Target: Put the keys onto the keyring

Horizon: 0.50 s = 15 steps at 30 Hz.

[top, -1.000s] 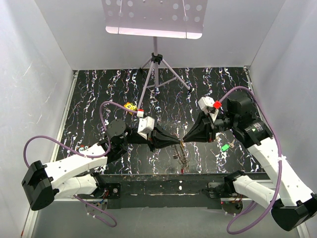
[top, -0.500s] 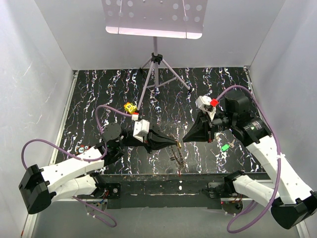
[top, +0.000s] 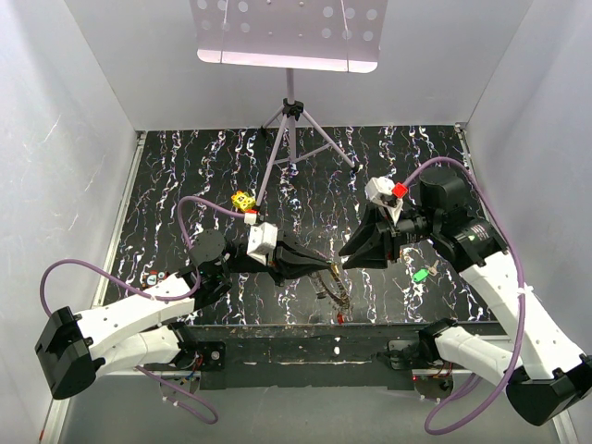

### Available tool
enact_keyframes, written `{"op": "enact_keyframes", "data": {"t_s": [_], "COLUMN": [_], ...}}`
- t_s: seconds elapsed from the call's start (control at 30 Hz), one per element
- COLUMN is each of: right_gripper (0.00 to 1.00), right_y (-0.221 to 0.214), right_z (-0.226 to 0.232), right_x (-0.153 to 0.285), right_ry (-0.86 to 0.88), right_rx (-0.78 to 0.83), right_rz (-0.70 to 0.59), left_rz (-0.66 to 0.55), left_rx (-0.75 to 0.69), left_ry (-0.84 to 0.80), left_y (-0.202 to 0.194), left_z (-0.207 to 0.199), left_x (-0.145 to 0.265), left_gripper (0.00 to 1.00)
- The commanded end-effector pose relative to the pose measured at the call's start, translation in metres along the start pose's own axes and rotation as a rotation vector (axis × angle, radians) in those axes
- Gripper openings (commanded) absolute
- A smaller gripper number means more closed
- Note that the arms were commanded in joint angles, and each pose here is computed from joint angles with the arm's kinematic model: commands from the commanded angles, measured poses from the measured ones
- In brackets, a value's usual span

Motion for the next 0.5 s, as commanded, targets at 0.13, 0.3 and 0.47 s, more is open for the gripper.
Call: {"op": "enact_keyframes", "data": {"t_s": [0.13, 0.3, 0.47], "right_gripper": [0.33, 0.23, 0.01], "right_y": [0.0102, 0.0110, 0.0111], "right_z": [-0.0012, 0.0007, 0.0010], "right_x": [-0.0060, -0.0075, -0.0092], "right_ry": [0.032, 0.049, 0.055], "right_rx": [0.036, 0.035, 0.033], "right_rz": [-0.021, -0.026, -0.025], "left_rz": [-0.061, -0.064, -0.061], "left_rx": [-0.036, -0.036, -0.031], "left_ry": [-0.012, -0.006, 0.000], "left_y": [0.0154, 0.0159, 0.0143], "left_z": [-0.0032, -0.0028, -0.0010], "left_x": [-0.0009, -0.0007, -0.0013], "left_gripper": [0.00, 0.00, 0.00]}}
Point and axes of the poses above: each gripper's point midway between its finger pads, its own x axis back along the fingers, its own z axis along the line the jaws close on, y = z × x, the point moved 6 cm from there along x, back along the fingers, and after that the axes turned 15 degrees about x, right-handed, at the moved point
